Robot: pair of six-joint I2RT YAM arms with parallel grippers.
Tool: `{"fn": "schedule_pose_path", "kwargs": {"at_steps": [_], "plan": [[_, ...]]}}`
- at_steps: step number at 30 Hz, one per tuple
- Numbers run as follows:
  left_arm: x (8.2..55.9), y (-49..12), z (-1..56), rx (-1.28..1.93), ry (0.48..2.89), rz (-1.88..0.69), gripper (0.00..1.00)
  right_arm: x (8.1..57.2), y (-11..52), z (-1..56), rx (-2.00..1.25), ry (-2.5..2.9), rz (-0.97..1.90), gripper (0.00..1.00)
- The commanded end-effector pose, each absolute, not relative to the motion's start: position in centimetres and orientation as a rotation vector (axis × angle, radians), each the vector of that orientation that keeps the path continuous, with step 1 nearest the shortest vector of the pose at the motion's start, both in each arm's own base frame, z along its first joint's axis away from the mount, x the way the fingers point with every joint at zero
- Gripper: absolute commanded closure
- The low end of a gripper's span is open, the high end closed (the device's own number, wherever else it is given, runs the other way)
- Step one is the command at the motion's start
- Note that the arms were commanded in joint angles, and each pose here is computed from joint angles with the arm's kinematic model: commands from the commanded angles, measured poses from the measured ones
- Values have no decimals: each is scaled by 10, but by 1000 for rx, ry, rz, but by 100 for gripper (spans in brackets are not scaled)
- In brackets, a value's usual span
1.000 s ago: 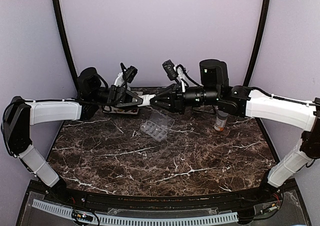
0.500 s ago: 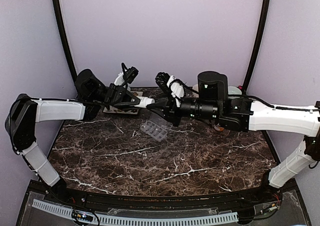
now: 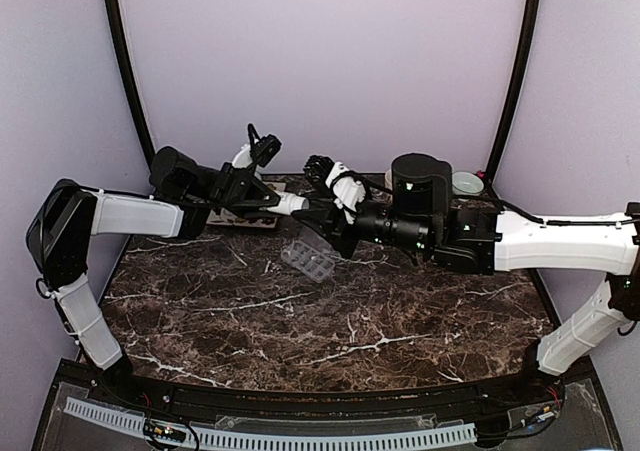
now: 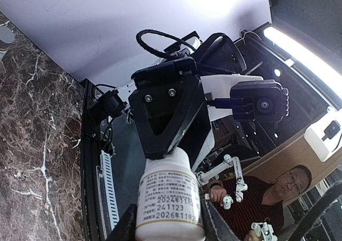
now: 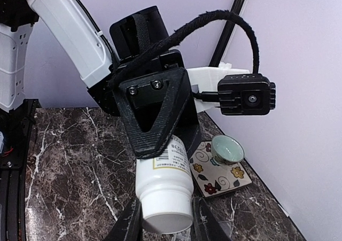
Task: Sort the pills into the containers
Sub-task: Unscrew the lid of the pill bottle.
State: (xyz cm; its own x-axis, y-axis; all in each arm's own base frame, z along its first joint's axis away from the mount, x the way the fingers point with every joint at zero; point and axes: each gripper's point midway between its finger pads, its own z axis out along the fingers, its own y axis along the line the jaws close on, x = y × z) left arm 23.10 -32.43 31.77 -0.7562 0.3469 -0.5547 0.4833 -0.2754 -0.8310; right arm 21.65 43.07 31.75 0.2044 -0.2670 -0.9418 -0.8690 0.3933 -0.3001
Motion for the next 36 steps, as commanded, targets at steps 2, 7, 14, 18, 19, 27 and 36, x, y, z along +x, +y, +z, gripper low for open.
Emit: {"fn": "schedule_pose_path", "kwargs": {"at_steps": [2, 7, 14, 18, 19, 27, 36], "plan": [[195, -316, 360, 1319, 1535, -2032, 100, 264, 399, 268, -1080, 1557, 306, 71], [203, -316, 363, 1268, 1529, -2010, 100, 261, 397, 279, -1056, 1542, 332, 45], [213, -318, 367, 1206, 1539, -1862, 100, 253, 393, 295, -1020, 1520, 381, 31], [218, -319, 362, 1174, 1563, -1799, 100, 248, 387, 301, -986, 1527, 426, 30], [221, -319, 361, 1166, 1565, -1769, 100, 247, 384, 304, -966, 1534, 439, 29], [247, -315, 352, 1082, 1556, -1454, 100, 244, 370, 331, -706, 1664, 665, 27], [250, -306, 344, 1092, 1475, -1271, 100, 253, 357, 344, -332, 1873, 1268, 41]]}}
